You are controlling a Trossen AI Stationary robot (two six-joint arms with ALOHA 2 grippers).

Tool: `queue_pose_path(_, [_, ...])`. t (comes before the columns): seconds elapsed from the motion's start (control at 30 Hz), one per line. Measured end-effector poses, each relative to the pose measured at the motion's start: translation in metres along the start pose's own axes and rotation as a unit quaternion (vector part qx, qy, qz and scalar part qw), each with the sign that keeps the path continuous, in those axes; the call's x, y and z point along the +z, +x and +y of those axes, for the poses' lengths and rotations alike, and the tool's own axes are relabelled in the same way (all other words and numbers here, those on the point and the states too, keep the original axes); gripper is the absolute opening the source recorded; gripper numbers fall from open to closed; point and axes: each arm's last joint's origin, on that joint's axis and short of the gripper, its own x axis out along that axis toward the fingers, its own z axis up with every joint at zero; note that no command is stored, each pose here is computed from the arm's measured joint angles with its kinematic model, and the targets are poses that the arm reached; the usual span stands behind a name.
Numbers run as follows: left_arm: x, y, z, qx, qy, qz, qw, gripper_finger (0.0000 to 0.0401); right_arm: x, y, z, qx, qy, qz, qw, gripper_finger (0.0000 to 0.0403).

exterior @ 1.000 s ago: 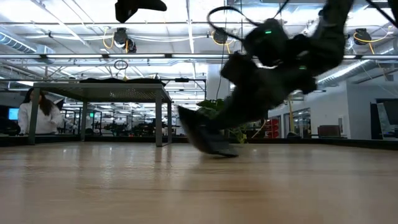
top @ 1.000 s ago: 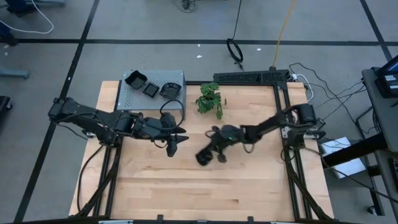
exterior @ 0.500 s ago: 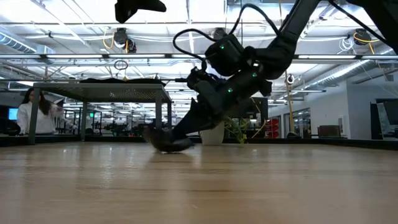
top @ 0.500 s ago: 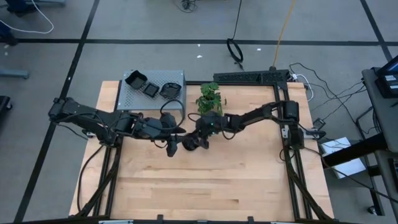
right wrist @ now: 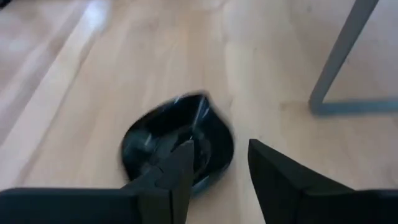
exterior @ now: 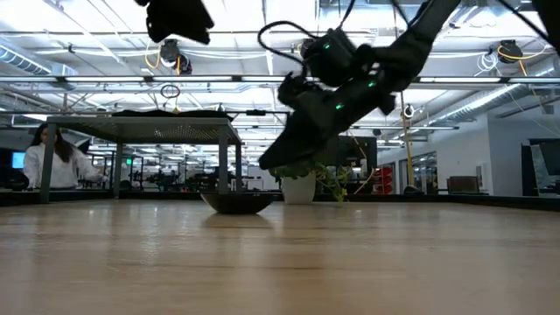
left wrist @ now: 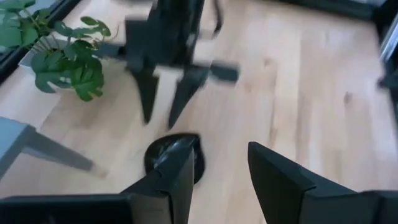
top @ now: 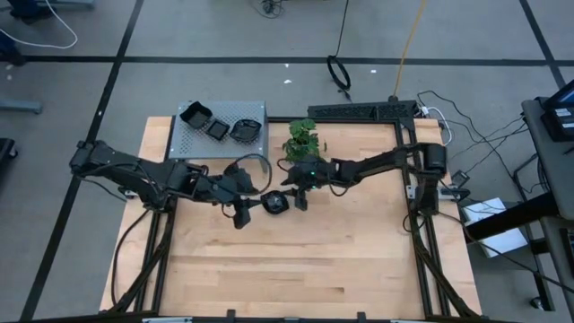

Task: Pick & Place Mini shaped plates
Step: Stack the leaf-shaped plate on top of the leaf-shaped plate on the shelf

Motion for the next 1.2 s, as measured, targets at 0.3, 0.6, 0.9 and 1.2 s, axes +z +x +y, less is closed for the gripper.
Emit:
queue_pose_path(0.3, [-0.027,0.032,0.001,0.024,0.105,0.062,0.992,0.0154,-0.019,-0.077,0.032,0.017,-0.013,-0.025,0.999,0.0131])
queue_pose_path(0.6, [-0.052,0.078,-0.003,0.027,0.233,0.108,0.966,0.0154,-0.078,-0.147,0.057,-0.028,-0.019,-0.090,0.995,0.0130])
queue_pose_path(0.9, [-0.078,0.130,-0.009,0.019,0.351,0.153,0.924,0.0154,-0.114,-0.185,0.063,0.005,0.031,-0.235,0.972,0.0130])
queue_pose_path(1.2, [-0.092,0.159,-0.009,0.031,0.390,0.160,0.906,0.0154,-0.106,-0.196,0.064,0.014,0.026,-0.291,0.956,0.0130])
